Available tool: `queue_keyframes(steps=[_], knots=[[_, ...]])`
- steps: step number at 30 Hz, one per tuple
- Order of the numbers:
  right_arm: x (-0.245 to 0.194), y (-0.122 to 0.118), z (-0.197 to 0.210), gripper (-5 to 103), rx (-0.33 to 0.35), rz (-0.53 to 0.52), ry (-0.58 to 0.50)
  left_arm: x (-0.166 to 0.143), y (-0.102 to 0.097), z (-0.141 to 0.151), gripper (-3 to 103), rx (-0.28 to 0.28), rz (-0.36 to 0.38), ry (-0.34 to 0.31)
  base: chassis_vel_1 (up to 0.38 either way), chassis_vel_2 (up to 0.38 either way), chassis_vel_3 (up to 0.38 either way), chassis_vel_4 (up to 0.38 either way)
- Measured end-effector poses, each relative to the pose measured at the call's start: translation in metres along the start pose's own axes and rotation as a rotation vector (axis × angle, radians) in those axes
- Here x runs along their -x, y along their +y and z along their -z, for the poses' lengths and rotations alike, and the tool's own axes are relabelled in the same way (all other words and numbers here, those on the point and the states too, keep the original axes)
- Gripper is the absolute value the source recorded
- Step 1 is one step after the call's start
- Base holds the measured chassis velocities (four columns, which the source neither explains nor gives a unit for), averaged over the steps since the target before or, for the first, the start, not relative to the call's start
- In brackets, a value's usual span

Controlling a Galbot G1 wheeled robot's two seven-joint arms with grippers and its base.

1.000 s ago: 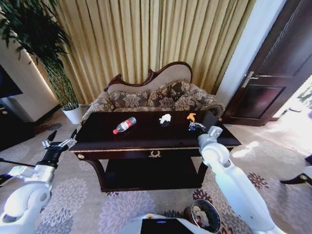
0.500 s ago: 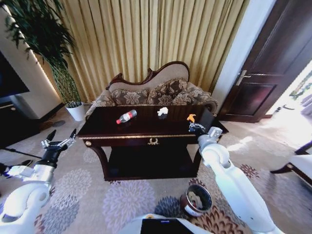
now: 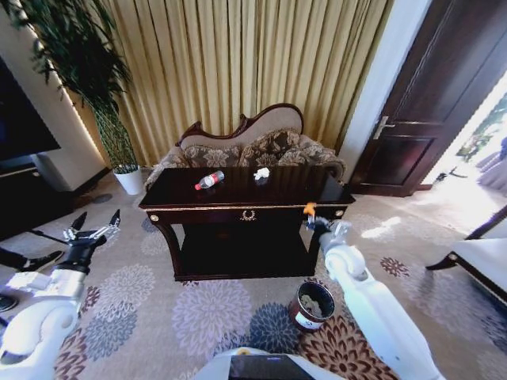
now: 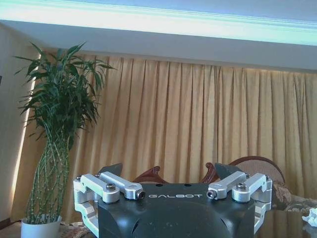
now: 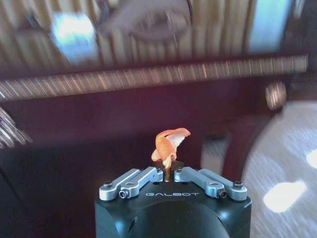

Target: Move to the front of the table and place the trash on the table into the trash bin.

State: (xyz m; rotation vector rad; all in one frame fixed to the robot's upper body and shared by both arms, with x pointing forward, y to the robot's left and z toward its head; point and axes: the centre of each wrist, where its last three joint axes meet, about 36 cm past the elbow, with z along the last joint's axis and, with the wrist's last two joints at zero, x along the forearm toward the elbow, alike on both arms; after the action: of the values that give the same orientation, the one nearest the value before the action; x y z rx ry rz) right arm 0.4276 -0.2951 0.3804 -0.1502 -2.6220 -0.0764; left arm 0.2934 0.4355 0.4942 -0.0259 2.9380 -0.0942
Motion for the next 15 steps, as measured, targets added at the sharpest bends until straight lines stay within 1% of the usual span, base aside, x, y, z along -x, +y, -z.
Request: queue_keyframes(steps=[2,3,6,7,8,9,10,11,13,14,15], knots=[[0.015,-0.01,-0.029,6,-0.028,-0.045,0.071,0.0,0.001,0.0,100,0.001,0.0,0.001,-0.048,0.057,0.033,-0.022],[0.015,-0.01,-0.029,6,-0.028,-0.045,0.071,0.0,0.001,0.0,100,0.001,0.0,0.001,-0.026,0.057,0.017,-0.01],[0.031,-0.032,-0.062,6,-0.057,-0.113,0.141,0.0,0.005,0.003,100,0.001,-0.007,-0.004,0.0,0.0,0.0,0.0],[0.036,-0.046,-0.077,6,-0.07,-0.148,0.177,0.0,0.007,0.005,100,0.0,-0.006,-0.007,0.0,0.0,0.0,0.0],[0.036,-0.046,-0.077,6,-0.07,-0.148,0.177,0.0,0.007,0.005,100,0.0,-0.006,-0.007,0.0,0.0,0.0,0.0],[0.039,-0.053,-0.085,6,-0.083,-0.167,0.195,0.001,0.008,0.005,100,0.0,-0.006,-0.008,0.0,0.0,0.0,0.0],[0.043,-0.066,-0.098,6,-0.111,-0.2,0.223,0.001,0.009,0.005,100,-0.002,-0.005,-0.008,0.0,0.0,0.0,0.0],[0.043,-0.066,-0.098,6,-0.111,-0.2,0.223,0.001,0.009,0.005,100,-0.002,-0.005,-0.008,0.0,0.0,0.0,0.0],[0.048,-0.082,-0.119,6,-0.149,-0.249,0.257,0.001,0.011,0.004,100,-0.005,-0.005,-0.01,0.0,0.0,0.0,0.0],[0.048,-0.082,-0.119,6,-0.149,-0.249,0.257,0.001,0.011,0.004,100,-0.005,-0.005,-0.01,0.0,0.0,0.0,0.0],[0.05,-0.088,-0.13,6,-0.159,-0.268,0.273,0.001,0.011,0.003,100,-0.007,-0.007,-0.011,0.0,0.0,0.0,0.0]])
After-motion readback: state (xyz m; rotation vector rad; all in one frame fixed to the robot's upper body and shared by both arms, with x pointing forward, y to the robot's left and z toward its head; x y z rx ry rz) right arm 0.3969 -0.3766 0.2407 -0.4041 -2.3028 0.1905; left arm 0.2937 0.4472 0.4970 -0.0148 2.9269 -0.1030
